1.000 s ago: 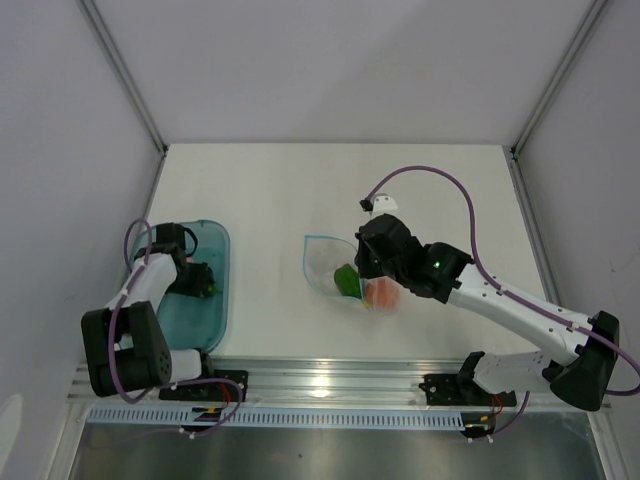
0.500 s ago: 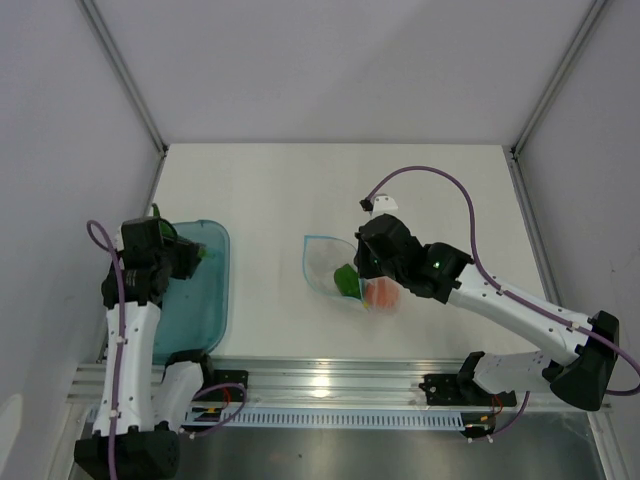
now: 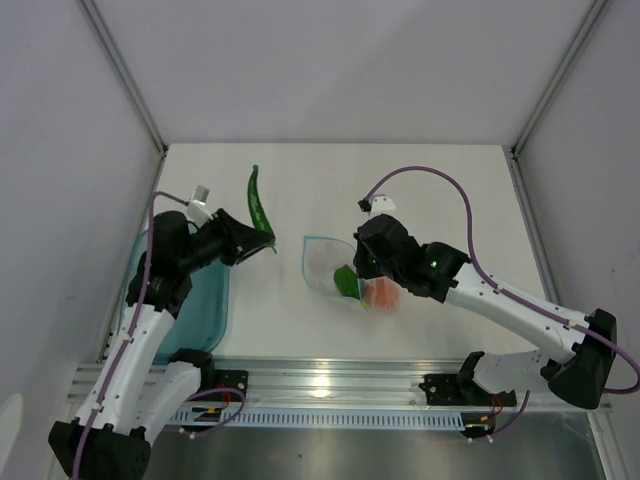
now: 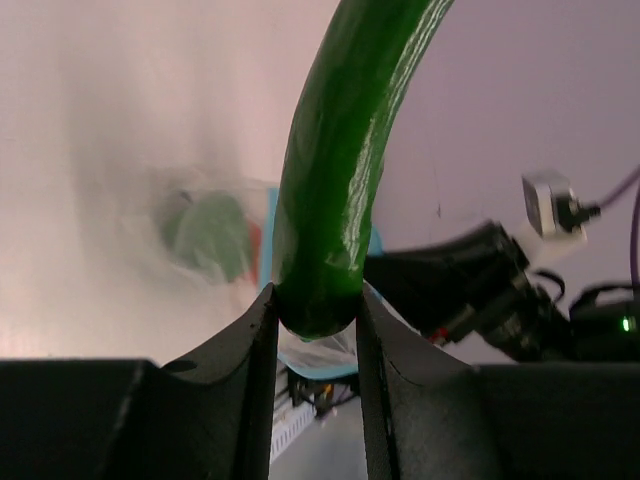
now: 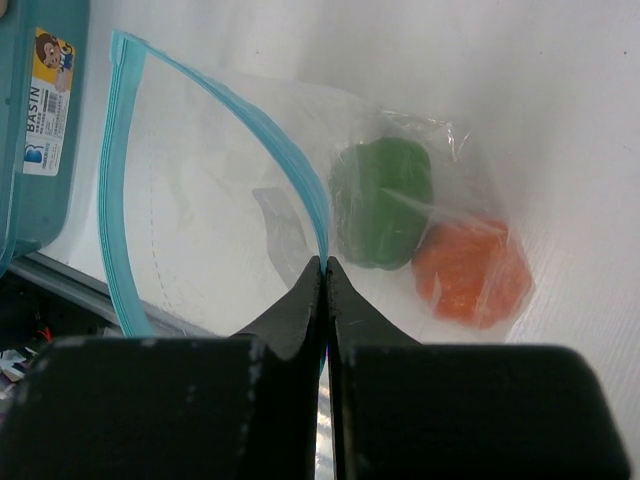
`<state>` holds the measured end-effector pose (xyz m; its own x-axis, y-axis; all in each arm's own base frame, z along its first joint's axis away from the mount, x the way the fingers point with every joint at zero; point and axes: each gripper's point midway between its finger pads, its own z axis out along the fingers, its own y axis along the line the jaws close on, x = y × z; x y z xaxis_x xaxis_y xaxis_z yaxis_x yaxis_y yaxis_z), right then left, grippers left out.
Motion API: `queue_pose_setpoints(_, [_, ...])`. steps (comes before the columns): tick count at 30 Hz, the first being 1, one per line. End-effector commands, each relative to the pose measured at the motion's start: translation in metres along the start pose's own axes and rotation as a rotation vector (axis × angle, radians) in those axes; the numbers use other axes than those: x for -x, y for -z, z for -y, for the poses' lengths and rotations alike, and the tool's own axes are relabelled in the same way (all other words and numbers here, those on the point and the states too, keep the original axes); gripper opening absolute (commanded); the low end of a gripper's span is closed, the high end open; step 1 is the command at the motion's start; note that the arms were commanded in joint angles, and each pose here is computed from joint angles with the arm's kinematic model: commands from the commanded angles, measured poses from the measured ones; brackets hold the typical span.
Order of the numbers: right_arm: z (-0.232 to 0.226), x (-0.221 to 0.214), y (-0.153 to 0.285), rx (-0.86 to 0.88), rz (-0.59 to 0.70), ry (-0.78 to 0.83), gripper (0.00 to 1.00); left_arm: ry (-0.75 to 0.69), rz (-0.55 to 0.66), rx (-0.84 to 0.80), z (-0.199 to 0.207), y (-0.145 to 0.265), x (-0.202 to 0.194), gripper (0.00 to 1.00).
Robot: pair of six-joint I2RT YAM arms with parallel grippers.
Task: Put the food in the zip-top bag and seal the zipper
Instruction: Pick up the fake vegetable from the bin, then place the fake vegetable in the zipper food storage bag.
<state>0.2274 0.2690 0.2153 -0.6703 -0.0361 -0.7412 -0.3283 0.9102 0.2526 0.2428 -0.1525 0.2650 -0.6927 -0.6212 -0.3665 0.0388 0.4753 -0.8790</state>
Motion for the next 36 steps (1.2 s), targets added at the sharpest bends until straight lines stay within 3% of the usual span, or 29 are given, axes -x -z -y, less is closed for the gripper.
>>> queue_pose_setpoints(1, [-0.006,0.016,0.003,0.002,0.041,-0.008,0.00,-0.203,-0.166,-0.320,0.065,0.006,-0.030,0.22])
queue_pose_setpoints(5, [-0.005,0.020,0.003,-0.007,0.053,-0.003,0.00,-0.224,-0.367,-0.385,0.077,0.010,-0.074,0.22])
queue_pose_setpoints(10, [0.001,0.025,0.002,-0.042,0.072,0.009,0.00,-0.181,-0.484,-0.389,0.069,0.017,-0.104,0.22])
queue_pose_setpoints(13, [0.003,0.027,0.001,-0.056,0.087,0.012,0.00,-0.121,-0.533,-0.366,0.059,0.020,-0.118,0.22])
queue_pose_setpoints(19, [0.006,0.032,-0.004,-0.082,0.113,0.029,0.00,0.149,-0.649,-0.254,0.044,0.019,-0.151,0.20])
queue_pose_setpoints(25, [0.012,0.032,-0.006,-0.113,0.124,0.046,0.00,0.379,-0.680,-0.103,0.036,0.011,-0.160,0.20])
queue_pose_setpoints(29, [0.015,0.028,-0.006,-0.131,0.123,0.061,0.00,0.469,-0.663,-0.078,0.041,0.004,-0.155,0.21])
queue_pose_setpoints(36, [0.021,0.028,-0.004,-0.184,0.159,0.105,0.00,0.612,-0.677,0.150,0.033,0.004,-0.157,0.23])
